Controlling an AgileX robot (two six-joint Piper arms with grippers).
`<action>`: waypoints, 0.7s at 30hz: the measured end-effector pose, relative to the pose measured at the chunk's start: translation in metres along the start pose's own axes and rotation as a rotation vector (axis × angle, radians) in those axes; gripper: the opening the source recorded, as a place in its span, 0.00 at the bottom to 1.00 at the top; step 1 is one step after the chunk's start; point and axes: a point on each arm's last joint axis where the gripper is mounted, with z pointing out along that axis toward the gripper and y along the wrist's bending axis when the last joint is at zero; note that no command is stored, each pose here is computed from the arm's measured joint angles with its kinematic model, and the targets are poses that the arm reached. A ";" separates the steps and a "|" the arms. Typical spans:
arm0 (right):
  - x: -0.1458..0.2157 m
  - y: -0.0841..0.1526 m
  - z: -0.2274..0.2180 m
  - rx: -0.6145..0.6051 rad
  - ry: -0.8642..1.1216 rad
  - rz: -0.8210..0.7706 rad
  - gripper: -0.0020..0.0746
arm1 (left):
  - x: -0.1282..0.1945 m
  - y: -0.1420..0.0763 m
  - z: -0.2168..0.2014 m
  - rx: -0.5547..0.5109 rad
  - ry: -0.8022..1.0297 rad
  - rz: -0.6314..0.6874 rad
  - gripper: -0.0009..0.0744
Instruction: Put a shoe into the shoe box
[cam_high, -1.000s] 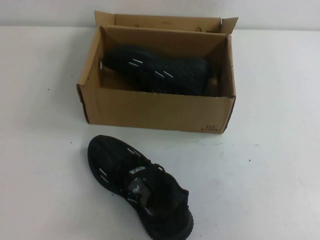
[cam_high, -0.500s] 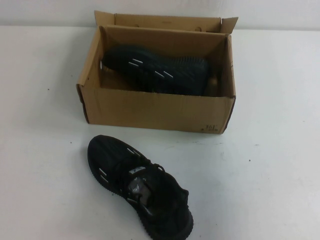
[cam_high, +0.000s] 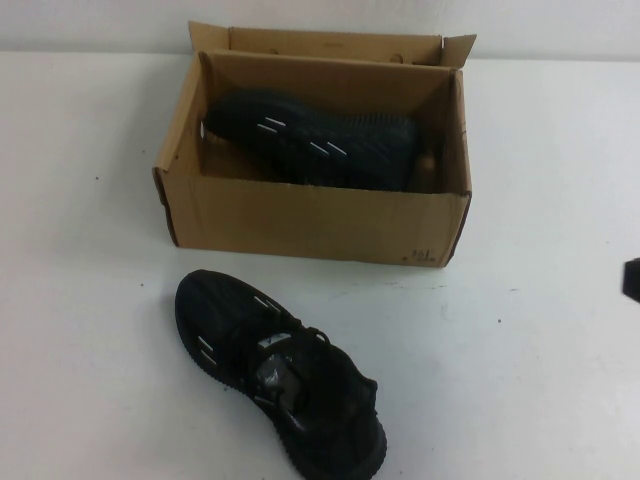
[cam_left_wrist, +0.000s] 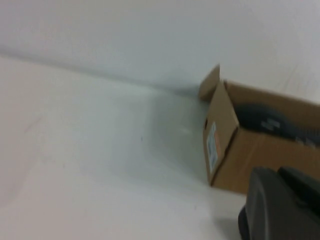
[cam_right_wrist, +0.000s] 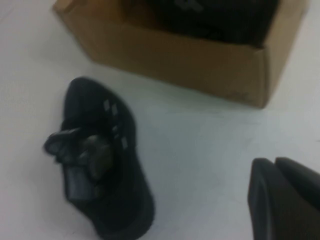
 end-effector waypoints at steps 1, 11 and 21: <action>-0.004 0.003 0.006 -0.049 0.043 -0.019 0.00 | 0.002 -0.001 0.003 -0.003 0.059 0.002 0.01; -0.012 0.047 0.081 -0.323 0.293 -0.179 0.00 | -0.020 -0.015 0.035 0.038 0.445 0.095 0.01; 0.006 0.139 0.146 -0.431 0.481 -0.509 0.23 | -0.031 -0.019 0.048 0.034 0.565 0.100 0.01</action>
